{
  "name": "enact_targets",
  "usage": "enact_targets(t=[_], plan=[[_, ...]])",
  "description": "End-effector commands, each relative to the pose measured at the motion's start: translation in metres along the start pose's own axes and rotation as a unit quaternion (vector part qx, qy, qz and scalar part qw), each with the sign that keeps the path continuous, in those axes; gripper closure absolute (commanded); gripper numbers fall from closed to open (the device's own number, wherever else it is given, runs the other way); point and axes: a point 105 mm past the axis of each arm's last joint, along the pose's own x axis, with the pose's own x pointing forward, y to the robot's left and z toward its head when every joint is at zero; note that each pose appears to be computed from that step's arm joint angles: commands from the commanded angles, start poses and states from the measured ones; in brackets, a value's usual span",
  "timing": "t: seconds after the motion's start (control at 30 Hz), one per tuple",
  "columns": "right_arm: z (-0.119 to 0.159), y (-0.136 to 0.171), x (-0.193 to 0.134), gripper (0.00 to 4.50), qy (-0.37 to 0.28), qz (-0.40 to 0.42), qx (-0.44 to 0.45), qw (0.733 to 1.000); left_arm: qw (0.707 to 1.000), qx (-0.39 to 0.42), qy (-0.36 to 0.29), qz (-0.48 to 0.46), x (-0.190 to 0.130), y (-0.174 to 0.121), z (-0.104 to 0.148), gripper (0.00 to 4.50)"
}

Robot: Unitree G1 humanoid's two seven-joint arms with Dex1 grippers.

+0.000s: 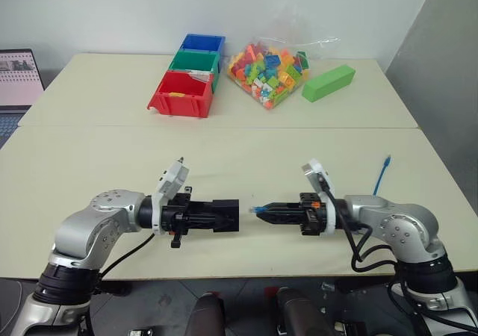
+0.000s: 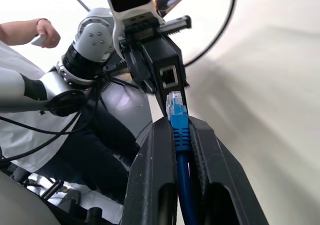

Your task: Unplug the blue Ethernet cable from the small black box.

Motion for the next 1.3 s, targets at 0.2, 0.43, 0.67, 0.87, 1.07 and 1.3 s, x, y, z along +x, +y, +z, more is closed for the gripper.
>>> enact_targets(t=[0.2,0.43,0.67,0.87,1.07,1.3], plan=[[0.056,-0.101,-0.006,4.46,-0.085,-0.314,-0.171,0.93,0.997,0.013,-0.035,0.066,-0.01,0.007,0.009,3.7],[0.072,-0.173,-0.025,4.46,-0.068,-0.515,-0.201,0.831,0.991,0.025,-0.053,0.121,-0.01,0.017,0.008,3.7],[0.085,-0.168,-0.024,2.72,-0.094,-0.499,-0.208,0.836,0.975,0.062,-0.074,0.199,-0.013,0.039,0.015,3.7],[0.104,-0.097,-0.006,1.33,-0.112,-0.342,-0.278,0.891,0.879,0.154,-0.133,0.432,-0.048,0.105,0.046,3.7],[0.094,-0.032,0.019,0.79,-0.061,-0.194,-0.292,0.934,0.767,0.214,-0.127,0.591,-0.091,0.148,0.047,3.7],[0.096,-0.025,0.025,0.79,-0.016,-0.189,-0.302,0.934,0.754,0.149,-0.124,0.628,-0.099,0.169,0.009,3.7]])
